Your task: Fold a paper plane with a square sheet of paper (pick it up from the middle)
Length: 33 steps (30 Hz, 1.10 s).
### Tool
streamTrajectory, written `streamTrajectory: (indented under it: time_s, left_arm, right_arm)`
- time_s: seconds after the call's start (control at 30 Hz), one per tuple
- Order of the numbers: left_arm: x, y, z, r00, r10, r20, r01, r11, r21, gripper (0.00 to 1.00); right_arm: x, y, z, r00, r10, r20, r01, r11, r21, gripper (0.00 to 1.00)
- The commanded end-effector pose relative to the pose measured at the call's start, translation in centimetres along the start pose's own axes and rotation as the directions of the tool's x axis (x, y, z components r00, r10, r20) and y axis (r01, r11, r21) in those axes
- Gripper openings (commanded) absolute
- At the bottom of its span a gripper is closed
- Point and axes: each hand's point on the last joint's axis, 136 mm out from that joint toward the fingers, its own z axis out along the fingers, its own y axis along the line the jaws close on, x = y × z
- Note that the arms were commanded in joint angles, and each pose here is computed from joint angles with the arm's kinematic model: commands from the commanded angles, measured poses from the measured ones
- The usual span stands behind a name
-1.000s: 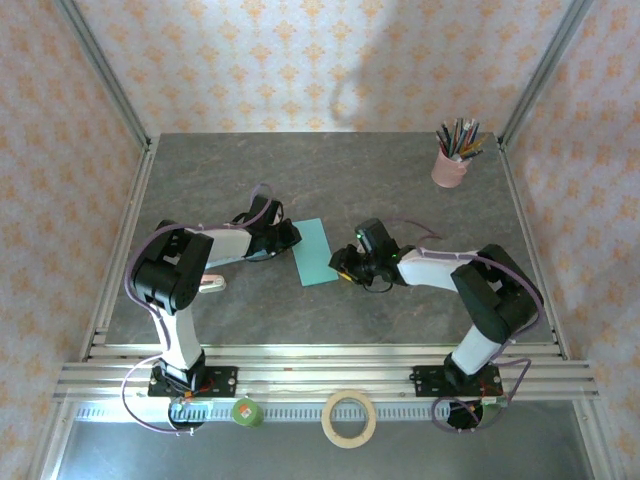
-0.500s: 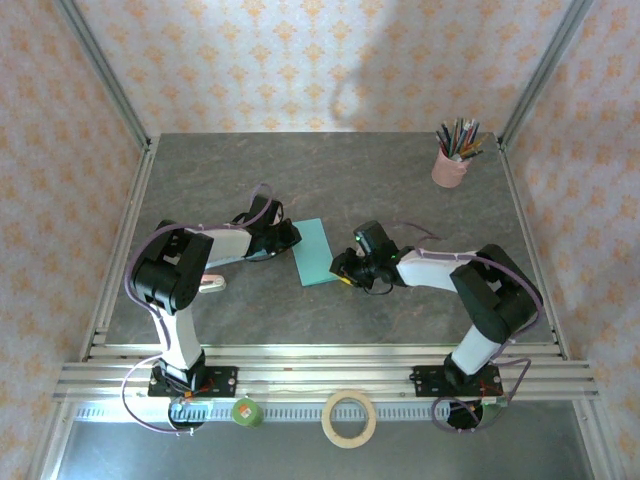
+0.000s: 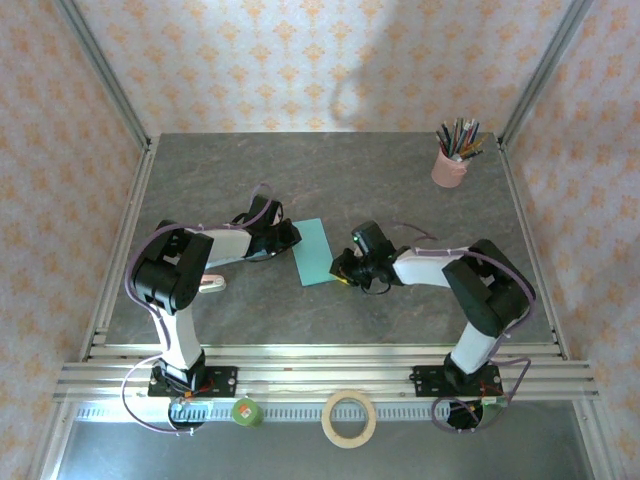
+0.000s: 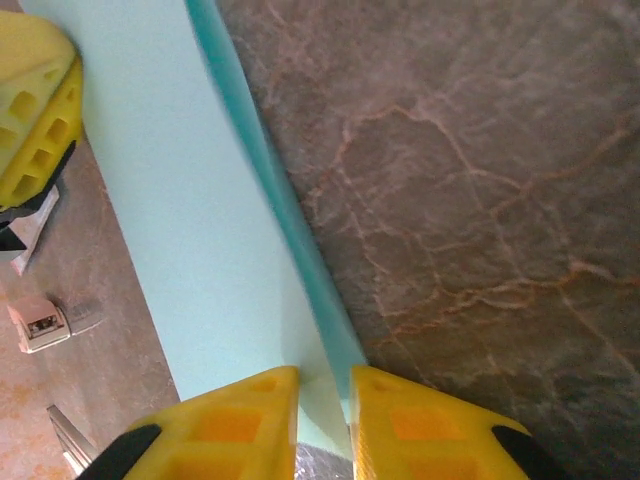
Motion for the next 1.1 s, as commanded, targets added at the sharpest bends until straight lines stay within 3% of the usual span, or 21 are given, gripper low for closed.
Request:
streamTrajectory:
  time_s: [0.0, 0.3, 0.53, 0.8, 1.07]
  left_arm:
    - [1.0, 1.9, 0.7, 0.999, -0.011, -0.032, 0.010, 0.999, -0.040, 0.15]
    - [-0.2, -1.2, -0.1, 0.999, 0.032, -0.005, -0.031, 0.998, 0.058, 0.15]
    - [-1.3, -4.0, -2.4, 0.996, 0.036, 0.078, -0.048, 0.985, 0.164, 0.18]
    - [0.7, -5.3, -1.1, 0.999, 0.032, -0.008, -0.029, 0.970, 0.242, 0.18]
    - [1.2, -6.9, 0.4, 0.997, 0.062, -0.049, -0.047, 0.961, 0.274, 0.18]
  right_arm:
    - [-0.8, 0.7, 0.3, 0.999, -0.029, 0.026, 0.028, 1.000, 0.010, 0.16]
    - [-1.0, 0.5, -0.3, 0.998, -0.025, 0.051, 0.024, 1.000, 0.021, 0.06]
    - [-1.6, -1.2, -2.2, 0.987, 0.028, 0.155, -0.039, 0.997, 0.072, 0.01]
    - [-1.6, -1.9, -3.2, 0.968, 0.134, 0.212, -0.146, 0.988, 0.042, 0.00]
    - [-1.3, -1.5, -2.8, 0.974, 0.147, 0.173, -0.157, 0.987, 0.043, 0.01]
